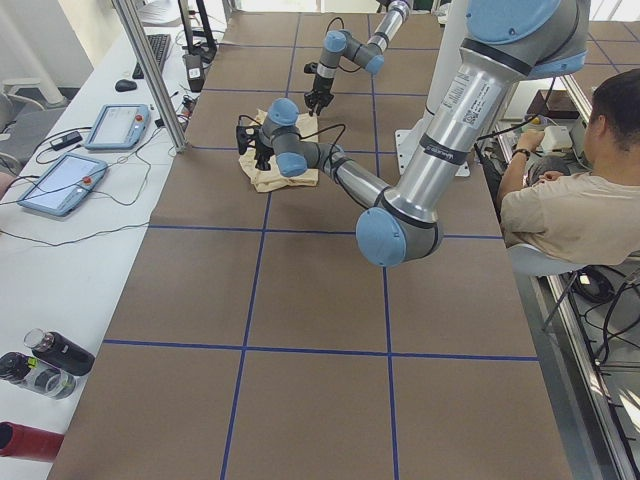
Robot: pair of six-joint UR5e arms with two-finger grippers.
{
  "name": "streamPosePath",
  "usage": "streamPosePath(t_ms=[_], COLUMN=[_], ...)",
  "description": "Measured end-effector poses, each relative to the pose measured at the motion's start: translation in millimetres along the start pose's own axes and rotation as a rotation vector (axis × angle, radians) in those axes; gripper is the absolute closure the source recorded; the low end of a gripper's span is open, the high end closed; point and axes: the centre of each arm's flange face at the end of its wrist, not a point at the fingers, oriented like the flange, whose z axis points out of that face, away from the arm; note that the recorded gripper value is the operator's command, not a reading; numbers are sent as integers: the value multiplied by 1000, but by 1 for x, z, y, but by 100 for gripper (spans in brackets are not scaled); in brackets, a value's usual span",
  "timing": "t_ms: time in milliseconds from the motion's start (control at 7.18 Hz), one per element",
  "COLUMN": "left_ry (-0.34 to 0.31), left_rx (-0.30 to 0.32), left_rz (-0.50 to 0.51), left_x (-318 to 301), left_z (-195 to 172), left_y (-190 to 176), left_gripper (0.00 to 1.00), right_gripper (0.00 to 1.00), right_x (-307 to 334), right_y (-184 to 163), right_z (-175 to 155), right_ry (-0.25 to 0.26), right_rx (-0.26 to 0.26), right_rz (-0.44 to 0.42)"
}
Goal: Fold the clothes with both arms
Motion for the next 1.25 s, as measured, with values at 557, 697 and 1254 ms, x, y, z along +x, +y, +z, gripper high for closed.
streamPosePath(t_ms=[557, 697, 1254], left_ry=[1, 20, 88], left_rx=[-3, -13, -129], left_rz=[0, 7, 26], left_x=[-2, 2, 18], left_z=[-2, -13, -69], left_y=[2, 6, 36], left_gripper=[65, 64, 40], right_gripper=[100, 100, 1], right_x=[11, 36, 181], right_y=[-3, -4, 105], right_z=[-33, -60, -110], right_ry=[-64, -56, 152], right_rx=[-59, -97, -354], right_rz=[8, -4, -184])
